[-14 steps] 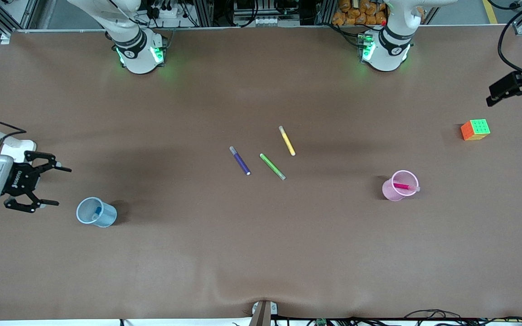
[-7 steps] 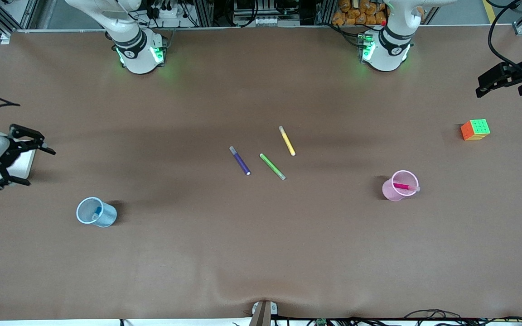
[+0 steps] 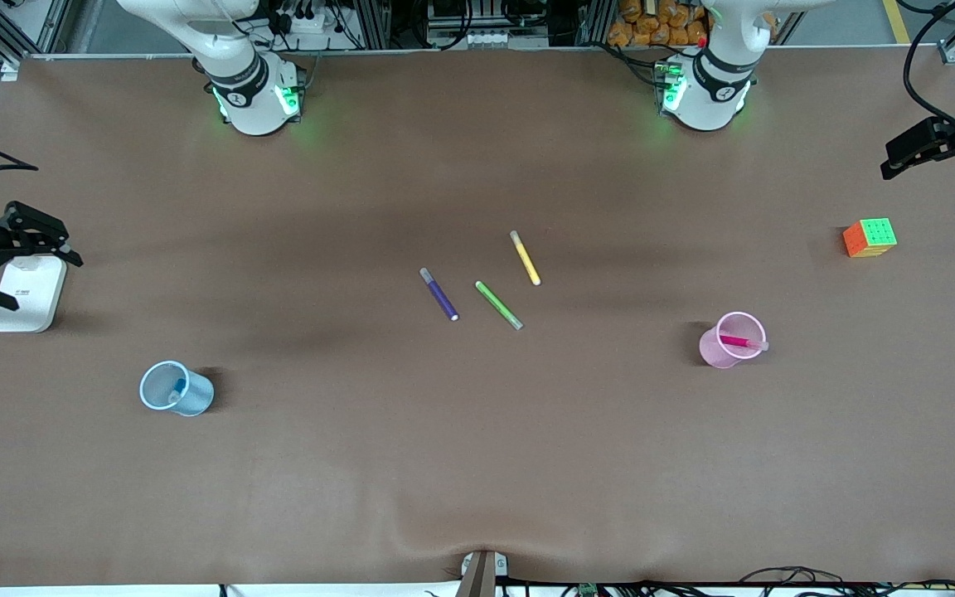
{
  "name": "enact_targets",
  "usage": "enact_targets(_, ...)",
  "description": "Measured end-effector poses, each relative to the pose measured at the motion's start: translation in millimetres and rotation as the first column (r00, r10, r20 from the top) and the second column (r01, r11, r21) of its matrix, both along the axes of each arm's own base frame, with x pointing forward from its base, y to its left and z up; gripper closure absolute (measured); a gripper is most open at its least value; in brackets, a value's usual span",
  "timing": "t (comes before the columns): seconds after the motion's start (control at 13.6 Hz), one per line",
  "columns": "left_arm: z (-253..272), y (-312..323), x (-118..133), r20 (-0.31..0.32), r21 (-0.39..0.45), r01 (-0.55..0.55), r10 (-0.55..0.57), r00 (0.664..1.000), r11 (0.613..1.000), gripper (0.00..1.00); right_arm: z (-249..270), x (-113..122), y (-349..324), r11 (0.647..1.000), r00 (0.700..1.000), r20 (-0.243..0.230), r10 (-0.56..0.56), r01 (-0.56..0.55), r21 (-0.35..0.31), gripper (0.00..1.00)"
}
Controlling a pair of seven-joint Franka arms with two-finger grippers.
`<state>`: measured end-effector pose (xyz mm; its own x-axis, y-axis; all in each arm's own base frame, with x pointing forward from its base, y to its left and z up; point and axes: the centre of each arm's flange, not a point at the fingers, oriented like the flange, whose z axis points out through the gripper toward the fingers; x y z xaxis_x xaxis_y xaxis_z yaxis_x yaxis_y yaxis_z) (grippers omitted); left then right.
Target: Place pink and blue markers in matching cups
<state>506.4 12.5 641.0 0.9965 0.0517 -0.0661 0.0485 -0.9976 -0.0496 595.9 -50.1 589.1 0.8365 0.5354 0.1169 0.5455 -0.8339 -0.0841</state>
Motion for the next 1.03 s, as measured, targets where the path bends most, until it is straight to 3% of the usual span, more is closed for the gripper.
enact_targets(0.22, -1, 2, 0, -0.003, 0.0, -0.002, 0.002, 1.0, 1.0, 0.0, 5, -10, -2, 0.986, 0.986, -0.043, -0.163, 0.162, -0.031, 0.0)
enact_targets(0.44, -2, 2, -1, -0.007, -0.001, 0.0, 0.0, 1.0, 1.0, 0.0, 7, -22, 4, 0.948, 0.944, -0.108, -0.313, 0.304, -0.089, 0.0)
enact_targets(0.66, -1, 2, -2, -0.006, -0.001, 0.0, -0.001, 1.0, 1.0, 0.0, 18, -34, 13, 0.902, 0.898, -0.124, -0.422, 0.402, -0.155, 0.0)
enact_targets(0.74, 1, 2, -3, -0.002, -0.001, 0.001, -0.001, 1.0, 1.0, 0.0, 22, -37, 14, 0.885, 0.879, -0.13, -0.458, 0.436, -0.164, 0.0)
enact_targets(0.88, 5, 2, -7, 0.005, -0.001, 0.001, -0.001, 1.0, 1.0, 0.0, 36, -46, 13, 0.825, 0.813, -0.158, -0.561, 0.533, -0.189, 0.0)
enact_targets(1.03, 6, 1, -12, 0.007, -0.001, 0.004, -0.004, 1.0, 1.0, 0.0, 49, -51, 14, 0.791, 0.777, -0.158, -0.609, 0.58, -0.196, 0.0)
